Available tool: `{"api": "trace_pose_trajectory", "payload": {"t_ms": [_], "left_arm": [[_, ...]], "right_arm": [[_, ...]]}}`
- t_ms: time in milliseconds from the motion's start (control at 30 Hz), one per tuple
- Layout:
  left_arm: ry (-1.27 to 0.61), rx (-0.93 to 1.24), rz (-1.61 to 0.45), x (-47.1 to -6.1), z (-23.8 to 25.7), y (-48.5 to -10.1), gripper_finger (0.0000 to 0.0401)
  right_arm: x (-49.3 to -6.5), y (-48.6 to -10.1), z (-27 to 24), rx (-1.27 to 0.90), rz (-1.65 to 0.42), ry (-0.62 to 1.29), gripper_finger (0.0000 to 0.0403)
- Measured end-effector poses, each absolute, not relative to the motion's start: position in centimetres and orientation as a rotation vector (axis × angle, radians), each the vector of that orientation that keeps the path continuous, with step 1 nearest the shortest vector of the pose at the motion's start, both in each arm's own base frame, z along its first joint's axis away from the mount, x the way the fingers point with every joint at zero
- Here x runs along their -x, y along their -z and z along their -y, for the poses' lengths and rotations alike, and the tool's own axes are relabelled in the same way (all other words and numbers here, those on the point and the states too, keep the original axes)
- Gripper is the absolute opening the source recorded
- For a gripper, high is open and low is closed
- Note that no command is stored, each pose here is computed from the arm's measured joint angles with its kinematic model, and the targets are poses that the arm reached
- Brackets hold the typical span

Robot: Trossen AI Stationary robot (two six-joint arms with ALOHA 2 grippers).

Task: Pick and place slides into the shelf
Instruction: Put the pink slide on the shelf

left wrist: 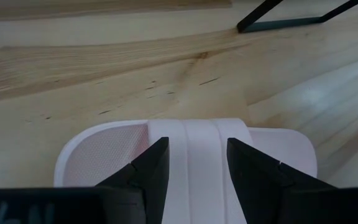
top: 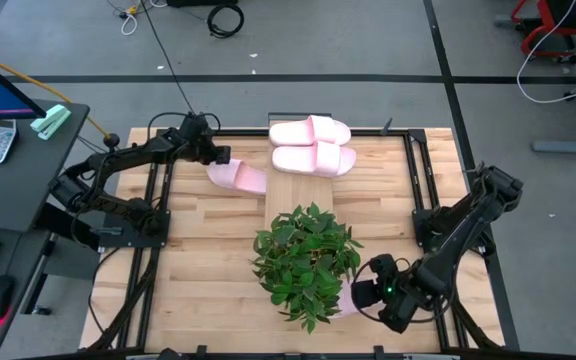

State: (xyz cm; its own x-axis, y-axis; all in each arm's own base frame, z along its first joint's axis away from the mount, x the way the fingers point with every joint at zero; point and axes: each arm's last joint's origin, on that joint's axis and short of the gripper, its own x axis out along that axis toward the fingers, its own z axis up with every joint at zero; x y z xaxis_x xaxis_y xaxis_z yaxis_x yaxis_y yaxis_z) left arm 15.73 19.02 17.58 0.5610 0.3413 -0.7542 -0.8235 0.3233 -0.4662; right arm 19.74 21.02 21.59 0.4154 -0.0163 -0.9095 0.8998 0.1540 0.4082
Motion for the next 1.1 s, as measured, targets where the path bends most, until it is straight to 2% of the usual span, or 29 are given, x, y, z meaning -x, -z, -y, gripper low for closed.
{"api": "trace_pose_trajectory", "payload": {"t_ms": [167, 367, 867, 1000, 1100], "left_arm": [[-0.826, 0.956, -0.595, -15.7, -19.0, -17.6, 0.0167], [-0.802, 0.967, -0.595, -15.8, -19.0, -17.6, 0.0167], [-0.800, 0.969, -0.594, -15.8, -18.9, -17.6, 0.0167], [-0.801, 0.972, -0.593, -15.8, -18.9, -17.6, 0.0167], [-0.806, 0.984, -0.588, -15.8, -18.9, -17.6, 0.0167]], "right_arm": [[-19.8, -19.2, -21.1, -1.321, -0.927, 0.748, 0.0103], [-19.5, -18.5, -19.9, -1.299, -0.922, 0.796, 0.0107], [-20.0, -16.4, -19.3, -1.428, -0.845, 0.701, 0.0158], [-20.2, -16.1, -18.8, -1.432, -0.841, 0.720, 0.0145], [-20.3, -16.1, -18.8, -1.428, -0.839, 0.716, 0.0103]]}}
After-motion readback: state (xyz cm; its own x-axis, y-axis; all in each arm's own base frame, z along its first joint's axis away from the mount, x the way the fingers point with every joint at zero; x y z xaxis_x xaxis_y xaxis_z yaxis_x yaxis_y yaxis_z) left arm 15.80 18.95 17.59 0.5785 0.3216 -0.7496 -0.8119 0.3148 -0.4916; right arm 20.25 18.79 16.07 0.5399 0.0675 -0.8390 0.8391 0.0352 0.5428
